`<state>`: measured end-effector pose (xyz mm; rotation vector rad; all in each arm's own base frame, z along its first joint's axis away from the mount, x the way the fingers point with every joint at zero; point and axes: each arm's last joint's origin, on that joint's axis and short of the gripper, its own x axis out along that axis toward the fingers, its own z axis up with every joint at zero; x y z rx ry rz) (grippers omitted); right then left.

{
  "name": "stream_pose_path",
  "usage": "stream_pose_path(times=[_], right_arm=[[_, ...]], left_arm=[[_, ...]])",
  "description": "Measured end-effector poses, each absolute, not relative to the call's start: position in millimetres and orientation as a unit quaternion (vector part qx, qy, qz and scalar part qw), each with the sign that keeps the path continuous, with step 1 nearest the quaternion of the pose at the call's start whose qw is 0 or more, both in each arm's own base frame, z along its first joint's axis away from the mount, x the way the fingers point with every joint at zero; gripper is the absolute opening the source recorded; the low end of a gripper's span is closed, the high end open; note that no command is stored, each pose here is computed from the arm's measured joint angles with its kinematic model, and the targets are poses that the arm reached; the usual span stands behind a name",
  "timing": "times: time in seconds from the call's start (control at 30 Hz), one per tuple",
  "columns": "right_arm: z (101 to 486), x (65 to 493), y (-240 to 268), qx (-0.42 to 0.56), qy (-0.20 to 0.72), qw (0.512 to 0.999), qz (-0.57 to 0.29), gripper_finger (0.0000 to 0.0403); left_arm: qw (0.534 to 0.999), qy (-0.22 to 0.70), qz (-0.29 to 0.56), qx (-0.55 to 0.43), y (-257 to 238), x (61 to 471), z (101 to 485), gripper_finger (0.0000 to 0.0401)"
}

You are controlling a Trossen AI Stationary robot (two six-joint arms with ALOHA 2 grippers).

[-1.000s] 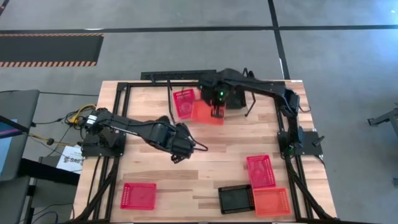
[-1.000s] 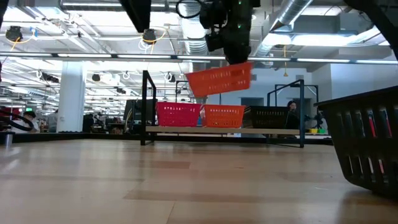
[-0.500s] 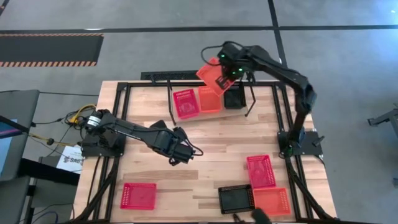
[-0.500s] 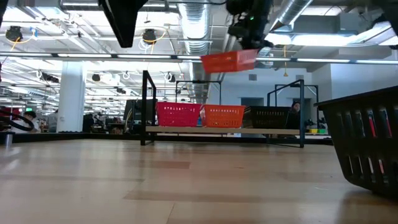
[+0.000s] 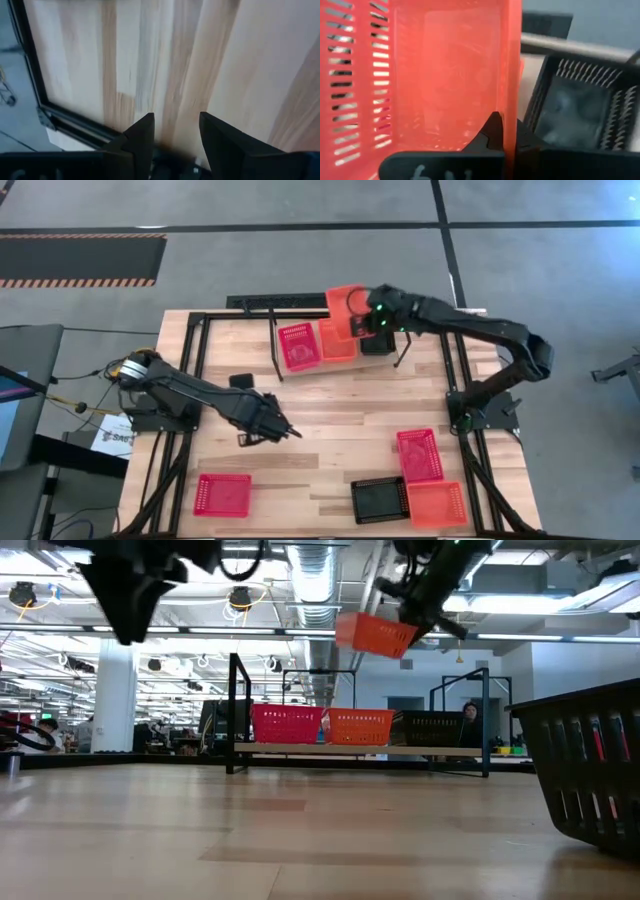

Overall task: Stack baskets on shelf by color
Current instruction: Stack the left orange bin into the orange bin on the shelf

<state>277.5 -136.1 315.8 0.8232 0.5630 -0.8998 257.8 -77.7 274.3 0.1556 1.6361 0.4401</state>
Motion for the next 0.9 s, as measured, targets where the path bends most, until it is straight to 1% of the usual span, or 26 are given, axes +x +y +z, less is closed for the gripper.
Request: stream_pose_path(times=[0.17,0.37,0.47,0.57,0.73,0.9], right_arm=[[285,299,-134,0.412,0.3,0.754,-0.414,0.0],[263,315,-135,0.435,0.313,0.73,-0.424,0.0],[257,320,-134,0.442,0.317,0.727,-0.42,0.0],[248,323,-133,0.445,0.329,0.718,-0.423,0.0],[238,329,-132,0.445,0.343,0.713,-0.42,0.0],[236,330,-132,0.438,0.348,0.715,-0.419,0.0]], left_arm=[[0.669,0.711,0.214,0.039,-70,233,280,0.0141],[0.697,0.68,0.227,0.004,-65,220,296,0.0141],[0.711,0.666,0.224,-0.003,-64,217,301,0.0141],[0.716,0.66,0.227,-0.001,-63,214,304,0.0141],[0.721,0.653,0.233,0.006,-62,213,305,0.0141],[0.721,0.653,0.233,0.007,-62,213,305,0.0141]])
